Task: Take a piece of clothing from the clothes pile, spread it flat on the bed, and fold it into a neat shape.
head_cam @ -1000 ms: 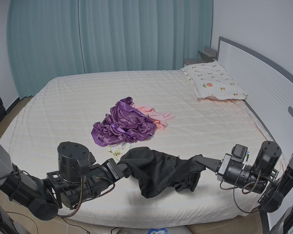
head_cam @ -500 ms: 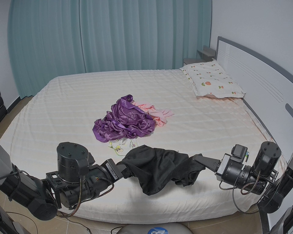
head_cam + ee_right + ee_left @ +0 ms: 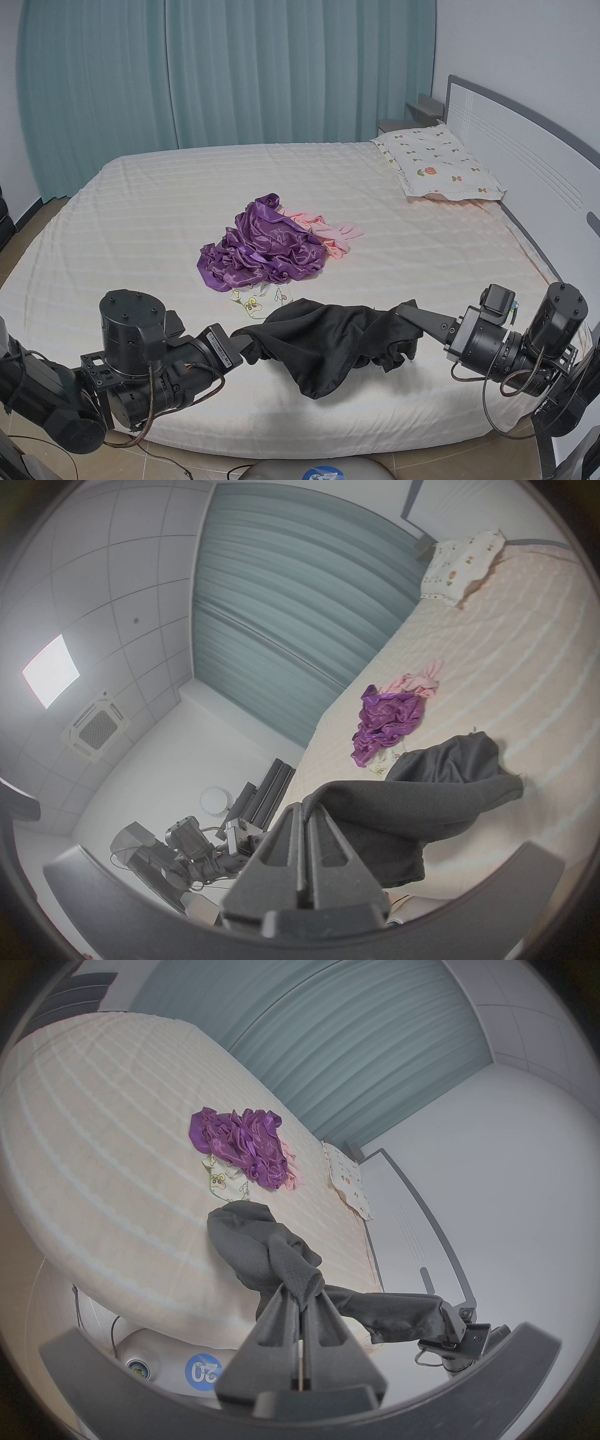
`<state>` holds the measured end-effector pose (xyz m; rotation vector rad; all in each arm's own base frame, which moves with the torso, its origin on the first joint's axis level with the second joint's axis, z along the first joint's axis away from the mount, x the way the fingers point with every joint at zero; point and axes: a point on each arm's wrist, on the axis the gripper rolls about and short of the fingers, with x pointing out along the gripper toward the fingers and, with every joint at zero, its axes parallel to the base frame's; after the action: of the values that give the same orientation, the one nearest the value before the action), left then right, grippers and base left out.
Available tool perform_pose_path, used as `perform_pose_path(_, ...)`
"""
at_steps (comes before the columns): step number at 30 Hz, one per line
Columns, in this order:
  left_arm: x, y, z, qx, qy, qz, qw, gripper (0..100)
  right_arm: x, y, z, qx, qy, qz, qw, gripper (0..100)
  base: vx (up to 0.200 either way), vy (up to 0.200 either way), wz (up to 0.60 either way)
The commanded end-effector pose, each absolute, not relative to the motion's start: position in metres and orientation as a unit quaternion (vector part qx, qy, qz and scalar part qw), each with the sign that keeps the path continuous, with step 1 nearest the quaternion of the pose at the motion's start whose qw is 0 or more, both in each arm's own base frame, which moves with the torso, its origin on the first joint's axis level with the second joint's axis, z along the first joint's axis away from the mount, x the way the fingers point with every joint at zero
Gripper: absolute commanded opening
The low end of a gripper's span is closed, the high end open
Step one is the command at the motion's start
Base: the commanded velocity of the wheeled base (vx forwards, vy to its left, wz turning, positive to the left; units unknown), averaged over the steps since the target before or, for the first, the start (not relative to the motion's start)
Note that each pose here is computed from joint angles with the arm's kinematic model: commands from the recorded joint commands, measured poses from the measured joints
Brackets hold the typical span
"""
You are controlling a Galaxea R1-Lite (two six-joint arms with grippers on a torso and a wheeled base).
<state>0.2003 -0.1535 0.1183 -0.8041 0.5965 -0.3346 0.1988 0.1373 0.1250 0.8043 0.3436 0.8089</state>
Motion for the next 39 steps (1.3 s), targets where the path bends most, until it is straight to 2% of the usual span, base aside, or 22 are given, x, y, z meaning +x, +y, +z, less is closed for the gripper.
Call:
perform_pose_path(1, 0.198, -0.151, 0.121, -0.386, 0.279, -0.161, 0.864, 0, 0.199, 0.143, 0.121, 0.359, 0.159, 0.388, 0.834, 0, 0.0, 0.2, 0.0)
perform_pose_path(6, 0.196, -0.15, 0.123, -0.386, 0.278, -0.162, 0.864, 0, 0.206, 0.154, 0.122, 0.354, 0.131, 0.351, 0.857, 0, 0.0, 0.2, 0.0)
perform_pose_path(14, 0.194, -0.147, 0.121, -0.385, 0.279, -0.158, 0.866, 0, 0.207, 0.162, 0.125, 0.331, 0.123, 0.335, 0.873, 0, 0.0, 0.2, 0.0)
perform_pose_path(15, 0.192, -0.146, 0.123, -0.386, 0.276, -0.16, 0.865, 0, 0.21, 0.166, 0.127, 0.324, 0.109, 0.326, 0.882, 0, 0.0, 0.2, 0.0)
perform_pose_path(22, 0.188, -0.143, 0.131, -0.393, 0.263, -0.166, 0.866, 0, 0.212, 0.176, 0.133, 0.311, 0.095, 0.318, 0.891, 0, 0.0, 0.2, 0.0)
perform_pose_path(28, 0.183, -0.137, 0.138, -0.396, 0.254, -0.167, 0.866, 0, 0.213, 0.185, 0.138, 0.295, 0.078, 0.288, 0.908, 0, 0.0, 0.2, 0.0)
perform_pose_path(32, 0.182, -0.134, 0.145, -0.398, 0.244, -0.165, 0.869, 0, 0.214, 0.186, 0.142, 0.29, 0.066, 0.288, 0.91, 0, 0.0, 0.2, 0.0)
perform_pose_path(39, 0.182, -0.127, 0.152, -0.407, 0.226, -0.158, 0.871, 0, 0.211, 0.197, 0.153, 0.297, 0.05, 0.316, 0.9, 0, 0.0, 0.2, 0.0)
